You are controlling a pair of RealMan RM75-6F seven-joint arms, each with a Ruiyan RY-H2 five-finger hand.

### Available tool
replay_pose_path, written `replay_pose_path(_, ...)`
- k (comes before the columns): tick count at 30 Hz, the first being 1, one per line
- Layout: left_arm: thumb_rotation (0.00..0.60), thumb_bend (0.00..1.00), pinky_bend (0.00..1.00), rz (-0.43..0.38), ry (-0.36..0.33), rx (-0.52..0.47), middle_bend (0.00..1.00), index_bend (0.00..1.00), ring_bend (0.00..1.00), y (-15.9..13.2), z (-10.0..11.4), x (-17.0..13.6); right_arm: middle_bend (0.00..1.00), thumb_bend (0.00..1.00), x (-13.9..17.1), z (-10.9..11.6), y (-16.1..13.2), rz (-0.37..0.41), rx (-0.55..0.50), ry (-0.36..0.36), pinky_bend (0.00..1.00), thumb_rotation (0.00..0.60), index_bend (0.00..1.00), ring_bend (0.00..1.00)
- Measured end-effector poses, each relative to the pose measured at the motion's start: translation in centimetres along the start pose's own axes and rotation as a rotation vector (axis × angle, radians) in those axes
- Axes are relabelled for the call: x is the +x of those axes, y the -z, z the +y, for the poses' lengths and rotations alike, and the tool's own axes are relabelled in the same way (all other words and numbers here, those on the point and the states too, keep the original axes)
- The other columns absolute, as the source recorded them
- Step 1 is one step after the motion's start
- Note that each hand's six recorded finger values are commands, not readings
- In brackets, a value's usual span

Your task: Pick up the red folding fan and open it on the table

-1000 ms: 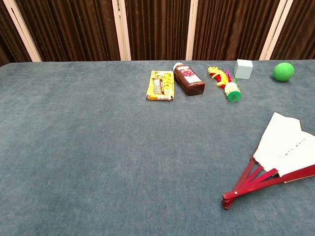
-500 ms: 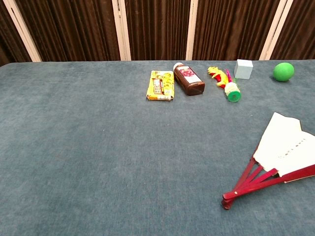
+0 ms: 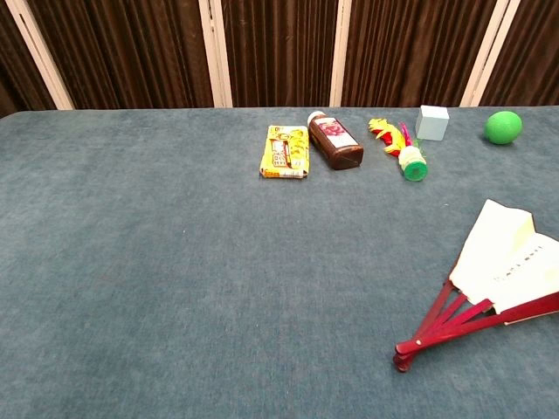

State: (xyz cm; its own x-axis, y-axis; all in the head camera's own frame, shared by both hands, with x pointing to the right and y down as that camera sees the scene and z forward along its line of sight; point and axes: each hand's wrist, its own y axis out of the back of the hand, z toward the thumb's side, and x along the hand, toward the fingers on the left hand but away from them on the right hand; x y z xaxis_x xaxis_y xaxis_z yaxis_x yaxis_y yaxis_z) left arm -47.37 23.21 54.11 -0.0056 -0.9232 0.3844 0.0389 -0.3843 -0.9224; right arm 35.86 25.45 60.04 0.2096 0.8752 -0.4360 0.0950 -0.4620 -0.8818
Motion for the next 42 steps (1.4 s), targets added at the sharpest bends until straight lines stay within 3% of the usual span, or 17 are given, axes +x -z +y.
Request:
replay_pose_path(14, 0.6, 0.18, 0.0, 0.009, -0.008, -0.017, 0.0, 0.04, 0.0, 0.3, 0.3, 0.0, 0.08, 0.08, -0.6, -5.3, -2.8, 0.07, 0.03, -0.064, 0.11, 0.6, 0.38, 0.11)
replay_pose_path(27, 0.6, 0.18, 0.0, 0.002, -0.036, -0.023, 0.0, 0.04, 0.0, 0.5, 0.8, 0.1, 0.08, 0.13, -1.9, -7.6, -2.9, 0.076, 0.084, -0.086, 0.11, 0.6, 0.4, 0.11)
replay_pose_path(35, 0.6, 0.18, 0.0, 0.004, -0.035, -0.021, 0.0, 0.04, 0.0, 0.5, 0.7, 0.2, 0.08, 0.26, -2.6, -8.4, -2.5, 0.072, 0.097, -0.089, 0.11, 0.6, 0.42, 0.12)
replay_pose_path(42, 0.6, 0.18, 0.0, 0.007, -0.031, -0.017, 0.0, 0.04, 0.0, 0.6, 0.6, 0.2, 0.08, 0.27, -3.0, -8.9, -2.4, 0.076, 0.097, -0.095, 0.11, 0.6, 0.42, 0.12)
